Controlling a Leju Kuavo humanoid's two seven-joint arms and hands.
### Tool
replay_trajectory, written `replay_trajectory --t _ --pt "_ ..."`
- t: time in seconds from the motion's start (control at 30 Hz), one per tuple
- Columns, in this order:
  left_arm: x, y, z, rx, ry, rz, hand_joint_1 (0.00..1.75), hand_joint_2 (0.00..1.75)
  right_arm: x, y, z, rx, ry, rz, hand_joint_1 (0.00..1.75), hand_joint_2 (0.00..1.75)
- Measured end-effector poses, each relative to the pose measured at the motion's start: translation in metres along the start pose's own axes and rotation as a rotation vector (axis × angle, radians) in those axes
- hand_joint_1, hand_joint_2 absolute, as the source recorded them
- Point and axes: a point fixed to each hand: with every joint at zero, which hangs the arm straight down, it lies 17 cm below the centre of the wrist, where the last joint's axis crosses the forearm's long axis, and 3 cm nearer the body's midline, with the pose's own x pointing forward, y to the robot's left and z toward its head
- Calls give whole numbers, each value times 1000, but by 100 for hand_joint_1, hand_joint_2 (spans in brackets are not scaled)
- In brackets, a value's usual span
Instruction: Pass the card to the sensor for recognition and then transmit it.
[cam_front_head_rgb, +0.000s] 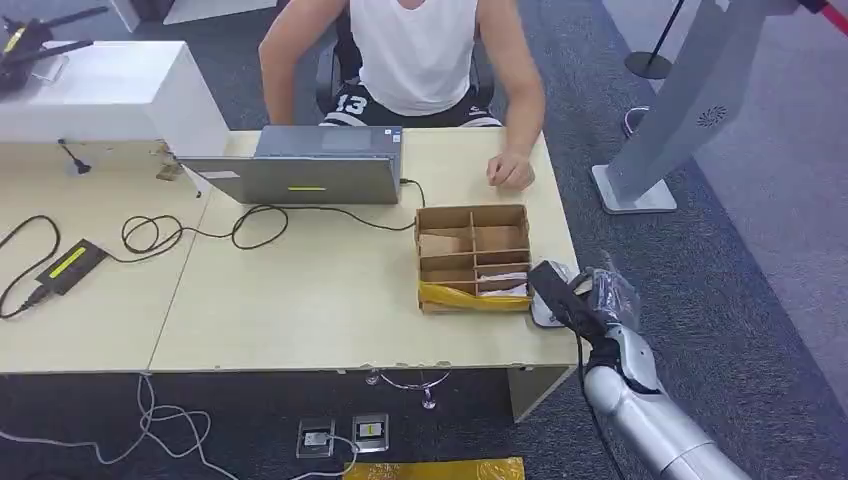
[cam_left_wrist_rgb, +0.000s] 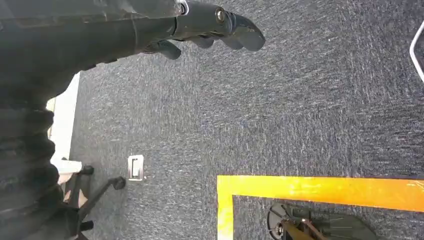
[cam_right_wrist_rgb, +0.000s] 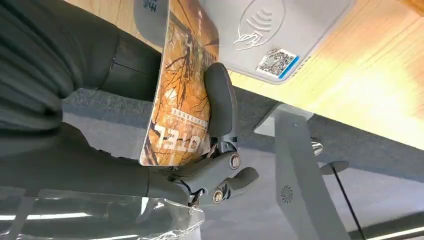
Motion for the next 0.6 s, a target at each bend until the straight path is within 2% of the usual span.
replay_trajectory --t 0.6 --pt "0 0 0 -1 3 1 0 175 -1 10 -2 11 10 -6 175 175"
